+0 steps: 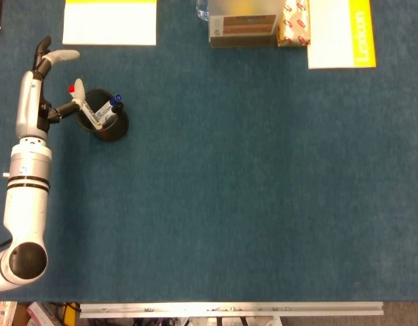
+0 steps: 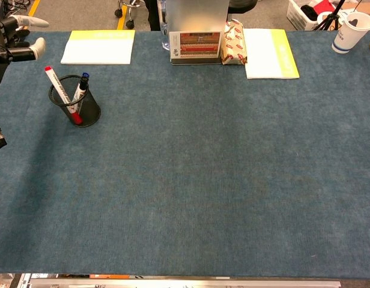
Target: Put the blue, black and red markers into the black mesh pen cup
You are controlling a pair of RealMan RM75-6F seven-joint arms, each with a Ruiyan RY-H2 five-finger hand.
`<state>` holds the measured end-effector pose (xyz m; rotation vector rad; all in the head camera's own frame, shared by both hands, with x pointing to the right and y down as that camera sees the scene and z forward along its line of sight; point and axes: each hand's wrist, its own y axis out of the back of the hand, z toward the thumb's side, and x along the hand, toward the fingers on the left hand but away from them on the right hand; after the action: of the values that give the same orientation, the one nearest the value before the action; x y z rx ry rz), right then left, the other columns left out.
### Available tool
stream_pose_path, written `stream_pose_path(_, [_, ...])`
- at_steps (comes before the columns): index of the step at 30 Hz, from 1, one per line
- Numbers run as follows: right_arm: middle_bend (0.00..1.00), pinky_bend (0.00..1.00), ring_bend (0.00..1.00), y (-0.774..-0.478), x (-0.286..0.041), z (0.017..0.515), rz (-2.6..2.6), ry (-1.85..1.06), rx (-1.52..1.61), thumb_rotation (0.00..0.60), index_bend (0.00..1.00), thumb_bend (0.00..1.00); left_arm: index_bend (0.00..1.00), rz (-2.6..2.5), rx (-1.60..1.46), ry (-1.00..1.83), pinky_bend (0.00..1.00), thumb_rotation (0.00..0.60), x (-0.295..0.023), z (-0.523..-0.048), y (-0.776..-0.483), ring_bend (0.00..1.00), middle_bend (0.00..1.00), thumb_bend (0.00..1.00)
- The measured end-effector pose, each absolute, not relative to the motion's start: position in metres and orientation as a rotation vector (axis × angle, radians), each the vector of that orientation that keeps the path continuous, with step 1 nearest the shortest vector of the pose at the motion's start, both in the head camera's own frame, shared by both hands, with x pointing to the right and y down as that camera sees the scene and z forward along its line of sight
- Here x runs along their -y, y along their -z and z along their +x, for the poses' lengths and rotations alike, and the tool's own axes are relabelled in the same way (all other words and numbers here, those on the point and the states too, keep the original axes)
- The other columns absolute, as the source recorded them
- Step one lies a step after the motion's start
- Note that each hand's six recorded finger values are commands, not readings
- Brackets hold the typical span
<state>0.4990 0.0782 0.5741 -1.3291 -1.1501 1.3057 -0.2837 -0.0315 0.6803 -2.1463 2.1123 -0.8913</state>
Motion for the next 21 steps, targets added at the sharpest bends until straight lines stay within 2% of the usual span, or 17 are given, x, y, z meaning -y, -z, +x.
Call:
stream_pose_path(9, [0.33, 0.62, 0.42, -0.573, -0.079, 0.498, -1.330, -1.294, 1.149, 0.600, 0.34, 0.00, 0.31, -2.029, -1.730, 1.017, 0.02, 0.600, 0.015, -0.283, -0.664, 0.00, 0.00, 0.47])
stream_pose_path(21, [0.33, 0.62, 0.42, -0.578, -0.080, 0.493, -1.322, -1.293, 1.109, 0.600, 0.34, 0.00, 0.35, -1.696, -1.270, 1.087, 0.02, 0.600, -0.023, -0.322, -0.615, 0.00, 0.00, 0.47])
